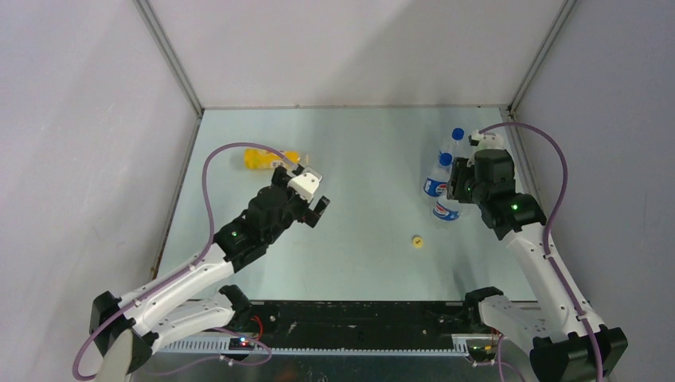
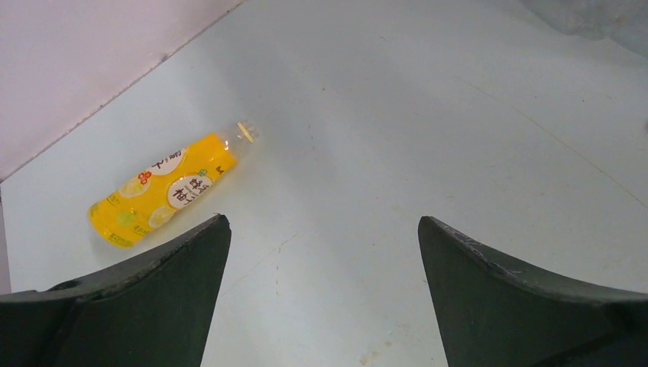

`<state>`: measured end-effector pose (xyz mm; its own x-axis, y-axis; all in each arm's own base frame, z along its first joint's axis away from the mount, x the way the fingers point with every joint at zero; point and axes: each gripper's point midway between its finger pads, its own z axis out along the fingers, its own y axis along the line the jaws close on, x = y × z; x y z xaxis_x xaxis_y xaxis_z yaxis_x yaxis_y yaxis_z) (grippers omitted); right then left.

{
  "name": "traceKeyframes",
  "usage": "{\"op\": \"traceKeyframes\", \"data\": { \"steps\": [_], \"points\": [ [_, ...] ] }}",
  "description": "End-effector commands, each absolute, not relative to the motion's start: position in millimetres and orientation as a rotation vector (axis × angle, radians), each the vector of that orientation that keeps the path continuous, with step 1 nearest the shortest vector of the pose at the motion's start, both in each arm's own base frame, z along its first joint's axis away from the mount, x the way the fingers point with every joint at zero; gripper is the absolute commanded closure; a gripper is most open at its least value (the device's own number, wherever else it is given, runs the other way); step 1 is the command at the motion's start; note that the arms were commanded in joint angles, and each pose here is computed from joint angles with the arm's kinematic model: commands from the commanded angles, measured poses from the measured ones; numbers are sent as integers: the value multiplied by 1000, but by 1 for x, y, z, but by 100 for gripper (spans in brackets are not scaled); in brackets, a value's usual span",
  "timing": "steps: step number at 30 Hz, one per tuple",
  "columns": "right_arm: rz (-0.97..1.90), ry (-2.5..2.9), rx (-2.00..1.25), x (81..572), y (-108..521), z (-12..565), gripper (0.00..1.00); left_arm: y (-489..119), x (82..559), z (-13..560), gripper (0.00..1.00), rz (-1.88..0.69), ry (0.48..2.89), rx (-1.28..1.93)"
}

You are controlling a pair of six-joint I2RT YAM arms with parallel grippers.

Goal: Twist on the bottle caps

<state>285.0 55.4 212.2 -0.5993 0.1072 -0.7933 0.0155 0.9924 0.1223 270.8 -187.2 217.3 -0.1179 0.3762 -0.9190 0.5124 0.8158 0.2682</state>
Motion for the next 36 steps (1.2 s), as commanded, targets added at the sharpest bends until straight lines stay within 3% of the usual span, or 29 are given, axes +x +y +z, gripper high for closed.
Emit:
{"op": "traceKeyframes", "data": {
  "steps": [1,7,13,20,24,25,27,36],
  "points": [
    [143,2144,98,291,56,233,51,-187,276,240,0,-126,1695,670],
    [145,2131,105,290,55,236,47,-188,276,237,0,-127,1705,677],
    [132,2108,93,286,52,248,33,-188,276,234,0,-129,1714,682],
    [96,2010,7,273,45,283,26,-183,277,225,0,-78,1758,708],
    [62,1922,-80,261,40,308,16,-177,284,215,0,-21,1831,731],
    [60,1894,-90,257,38,315,4,-178,286,215,0,-21,1835,740],
    [66,1848,-131,250,40,326,1,-176,293,212,0,-12,1859,763],
    [107,1750,-352,234,57,335,1,-133,354,173,0,238,2056,952]
  ]
}}
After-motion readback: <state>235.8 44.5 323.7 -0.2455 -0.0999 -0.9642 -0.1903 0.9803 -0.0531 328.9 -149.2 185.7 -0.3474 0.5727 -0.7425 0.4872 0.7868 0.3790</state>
